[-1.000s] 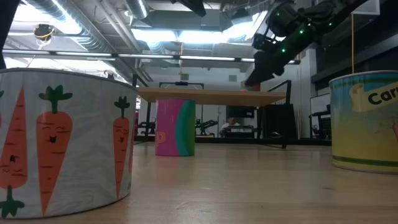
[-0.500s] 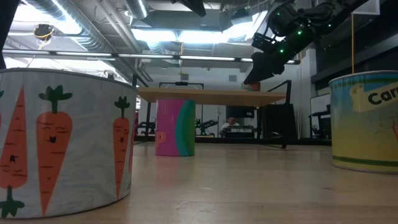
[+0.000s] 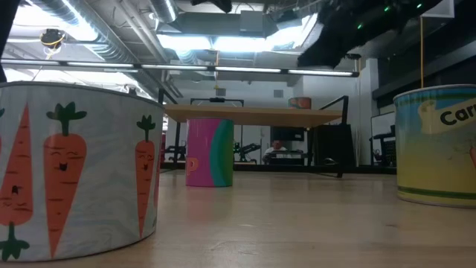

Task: Pick and place cans onto a shelf
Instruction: Put the canned carrots on the shelf

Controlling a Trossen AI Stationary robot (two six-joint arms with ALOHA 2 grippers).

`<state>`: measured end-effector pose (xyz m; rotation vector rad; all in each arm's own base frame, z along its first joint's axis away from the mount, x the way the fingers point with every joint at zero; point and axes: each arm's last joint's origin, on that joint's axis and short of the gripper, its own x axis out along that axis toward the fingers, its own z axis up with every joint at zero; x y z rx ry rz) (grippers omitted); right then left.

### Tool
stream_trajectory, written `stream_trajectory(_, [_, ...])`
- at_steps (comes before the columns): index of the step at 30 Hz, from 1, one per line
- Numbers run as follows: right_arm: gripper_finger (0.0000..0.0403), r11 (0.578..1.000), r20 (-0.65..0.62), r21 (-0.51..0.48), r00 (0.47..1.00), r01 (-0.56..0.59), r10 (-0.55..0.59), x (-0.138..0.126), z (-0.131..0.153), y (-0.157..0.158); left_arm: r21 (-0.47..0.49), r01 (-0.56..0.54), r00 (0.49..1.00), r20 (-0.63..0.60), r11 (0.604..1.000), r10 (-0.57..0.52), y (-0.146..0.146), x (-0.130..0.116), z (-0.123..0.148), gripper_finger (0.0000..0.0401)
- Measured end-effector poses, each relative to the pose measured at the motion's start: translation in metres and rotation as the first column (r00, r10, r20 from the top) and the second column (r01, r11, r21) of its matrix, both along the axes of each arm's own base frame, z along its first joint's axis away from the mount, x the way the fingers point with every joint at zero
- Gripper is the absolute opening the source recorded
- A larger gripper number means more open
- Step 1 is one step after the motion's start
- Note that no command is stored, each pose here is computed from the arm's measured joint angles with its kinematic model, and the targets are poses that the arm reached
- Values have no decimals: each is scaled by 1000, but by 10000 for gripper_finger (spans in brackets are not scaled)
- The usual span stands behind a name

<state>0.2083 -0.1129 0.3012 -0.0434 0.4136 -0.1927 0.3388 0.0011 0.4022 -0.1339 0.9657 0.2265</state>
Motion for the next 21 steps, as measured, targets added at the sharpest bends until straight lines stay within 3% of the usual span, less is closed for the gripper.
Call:
stream_trajectory(6, [208,996,46,-16,995,-88,89,-12,16,24,-59,-5,994,-108,998,-2,-38,0,-31,28])
stream_trajectory(10, [208,992,66,-29,990,-124,125,-16,21,35,-140,-88,981,-182,986,62,-60,-2,-59,50])
stream_trajectory(16, [208,987,69,-30,985,-158,160,-15,22,42,-304,-227,951,-274,925,144,-91,-5,-100,94])
stream_trajectory(21, [208,983,54,-21,981,-184,185,-12,20,46,-419,-261,950,-273,870,154,-115,-5,-129,115])
